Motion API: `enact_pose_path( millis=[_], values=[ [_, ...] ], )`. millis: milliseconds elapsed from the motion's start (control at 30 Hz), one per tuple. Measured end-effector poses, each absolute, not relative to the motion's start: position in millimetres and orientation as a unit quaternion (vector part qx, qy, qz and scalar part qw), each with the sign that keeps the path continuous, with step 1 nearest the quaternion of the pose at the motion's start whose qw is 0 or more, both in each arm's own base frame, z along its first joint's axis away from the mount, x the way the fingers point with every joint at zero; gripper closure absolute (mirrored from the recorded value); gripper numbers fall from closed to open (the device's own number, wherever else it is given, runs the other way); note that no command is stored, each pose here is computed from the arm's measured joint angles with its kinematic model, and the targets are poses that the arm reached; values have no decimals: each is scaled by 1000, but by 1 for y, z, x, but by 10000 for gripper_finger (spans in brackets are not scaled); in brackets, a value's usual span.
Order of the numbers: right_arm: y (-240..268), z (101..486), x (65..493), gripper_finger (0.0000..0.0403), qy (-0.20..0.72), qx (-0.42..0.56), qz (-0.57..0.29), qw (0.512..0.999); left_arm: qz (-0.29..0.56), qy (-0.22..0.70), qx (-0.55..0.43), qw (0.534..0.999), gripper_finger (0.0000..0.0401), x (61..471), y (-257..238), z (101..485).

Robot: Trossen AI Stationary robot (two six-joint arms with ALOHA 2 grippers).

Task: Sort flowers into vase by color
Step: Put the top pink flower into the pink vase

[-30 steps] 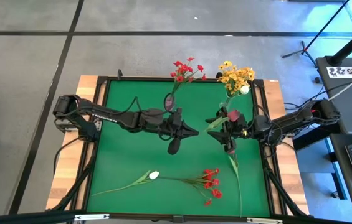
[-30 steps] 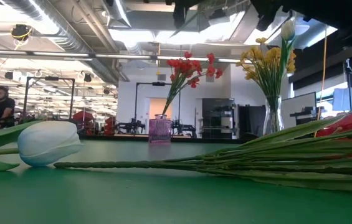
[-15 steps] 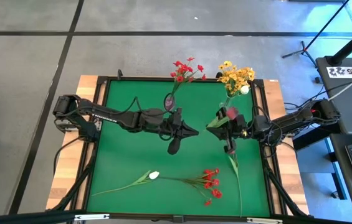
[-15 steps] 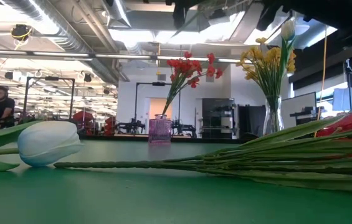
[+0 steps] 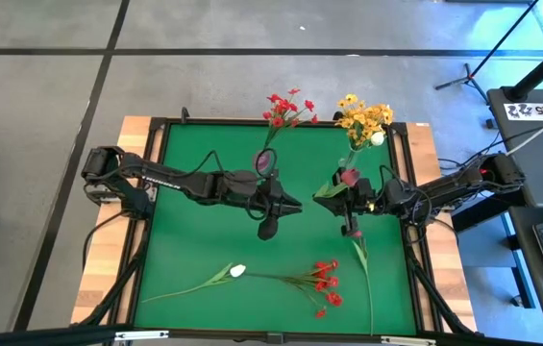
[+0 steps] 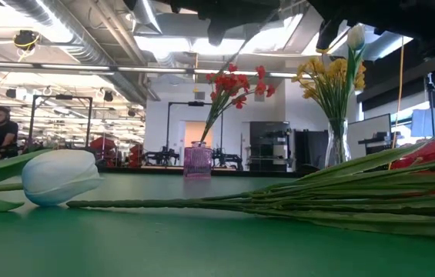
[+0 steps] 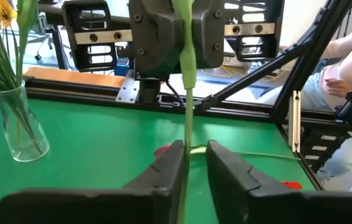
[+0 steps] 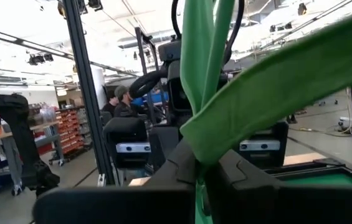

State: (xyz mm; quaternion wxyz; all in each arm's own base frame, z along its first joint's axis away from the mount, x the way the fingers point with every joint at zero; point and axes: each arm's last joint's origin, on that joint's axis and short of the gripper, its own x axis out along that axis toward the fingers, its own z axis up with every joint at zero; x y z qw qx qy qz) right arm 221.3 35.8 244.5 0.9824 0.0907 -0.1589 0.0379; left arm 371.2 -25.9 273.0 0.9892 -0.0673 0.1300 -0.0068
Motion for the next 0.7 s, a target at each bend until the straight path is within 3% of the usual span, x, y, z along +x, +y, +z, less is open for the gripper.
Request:
enact_pose_path(
  millis=[333, 700],
  values=[
    [36, 242, 222, 393, -144, 90, 36, 985, 7, 117, -68, 991, 258, 372, -24, 275],
    [36, 245, 224, 392, -148, 90, 36, 984, 8, 106, -85, 991, 244, 373, -24, 276]
  ],
)
